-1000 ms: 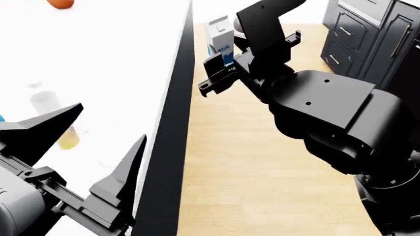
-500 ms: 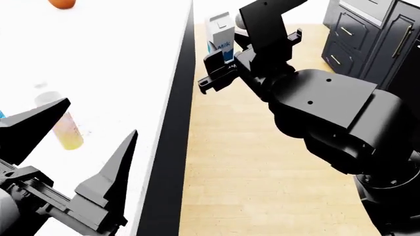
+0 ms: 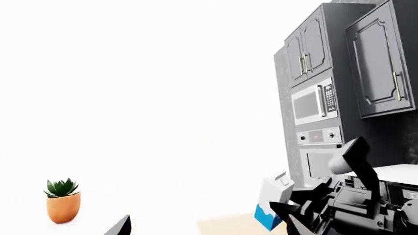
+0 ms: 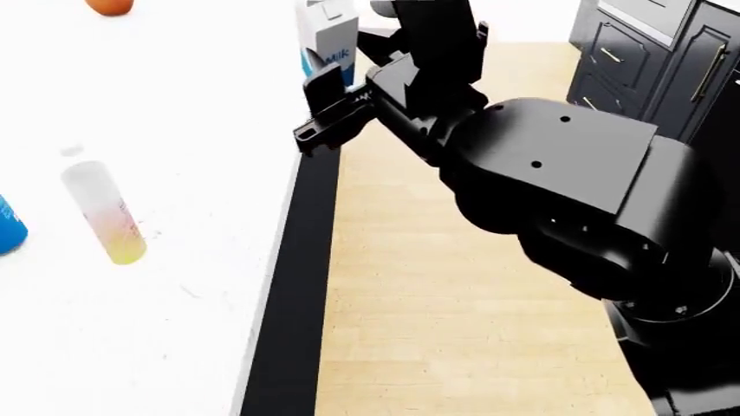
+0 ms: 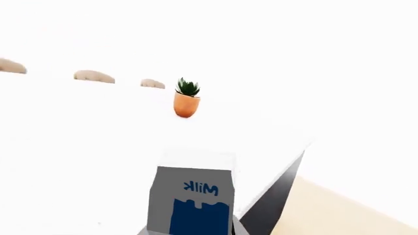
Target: Move the drinks to the dining counter.
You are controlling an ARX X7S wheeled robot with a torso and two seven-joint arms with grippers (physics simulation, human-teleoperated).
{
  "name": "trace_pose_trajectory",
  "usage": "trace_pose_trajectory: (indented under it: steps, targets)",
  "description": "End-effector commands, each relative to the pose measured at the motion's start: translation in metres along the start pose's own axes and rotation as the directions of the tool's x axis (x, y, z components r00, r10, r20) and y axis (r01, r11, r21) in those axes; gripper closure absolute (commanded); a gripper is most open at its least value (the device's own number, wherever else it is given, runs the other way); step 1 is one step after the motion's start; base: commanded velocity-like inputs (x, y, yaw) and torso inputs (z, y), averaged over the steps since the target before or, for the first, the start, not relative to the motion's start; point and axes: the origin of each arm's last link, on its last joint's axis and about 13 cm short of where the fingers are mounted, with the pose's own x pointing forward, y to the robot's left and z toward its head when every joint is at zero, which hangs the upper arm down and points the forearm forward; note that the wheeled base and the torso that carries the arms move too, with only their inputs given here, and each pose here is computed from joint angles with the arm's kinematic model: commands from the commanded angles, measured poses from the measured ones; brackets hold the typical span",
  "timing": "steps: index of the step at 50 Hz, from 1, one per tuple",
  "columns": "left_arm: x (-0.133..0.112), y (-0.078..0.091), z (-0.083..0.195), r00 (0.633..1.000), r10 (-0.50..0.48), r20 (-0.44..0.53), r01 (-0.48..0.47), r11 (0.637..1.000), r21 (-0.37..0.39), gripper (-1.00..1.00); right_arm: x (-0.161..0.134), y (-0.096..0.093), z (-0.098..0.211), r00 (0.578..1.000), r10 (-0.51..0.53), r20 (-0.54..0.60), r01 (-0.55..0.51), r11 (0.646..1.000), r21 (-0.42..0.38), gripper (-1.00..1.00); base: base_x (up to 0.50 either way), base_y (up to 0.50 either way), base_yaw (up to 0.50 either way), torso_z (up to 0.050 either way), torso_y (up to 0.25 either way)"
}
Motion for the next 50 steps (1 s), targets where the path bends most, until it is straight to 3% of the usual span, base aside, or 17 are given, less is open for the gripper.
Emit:
trace_pose_trajectory:
  steps: [1,10,16,27,50]
  targets:
    - [-0.024,-0.001,0.019,0.997,0.056,0.053,-0.057,0.998,0.029,-1.0,-0.006,0.011,0.032,0.992,0.05,0.115,-0.048,0.999,-0.022,1.0,0.0,0.0,0.0,0.0,0.0]
    - [-0.027,-0.001,0.018,0.997,0.061,0.056,-0.063,0.998,0.027,-1.0,-0.014,0.026,0.047,0.982,0.131,0.14,-0.128,0.991,-0.031,1.0,0.0,0.0,0.0,0.0,0.001]
    - [-0.027,-0.001,0.016,0.997,0.062,0.054,-0.064,0.998,0.025,-1.0,-0.008,0.025,0.046,0.981,0.144,0.131,-0.141,0.989,-0.036,1.0,0.0,0.0,0.0,0.0,0.002]
    - [-0.027,0.001,0.016,0.996,0.064,0.054,-0.066,0.998,0.024,-1.0,0.013,0.024,0.036,0.983,0.163,0.089,-0.162,0.987,-0.018,1.0,0.0,0.0,0.0,0.001,0.001]
    - [-0.031,0.002,0.013,0.996,0.073,0.052,-0.074,0.997,0.012,-1.0,0.037,0.044,0.019,0.959,0.282,0.03,-0.282,0.959,-0.015,1.0,0.0,0.0,0.0,0.0,0.001]
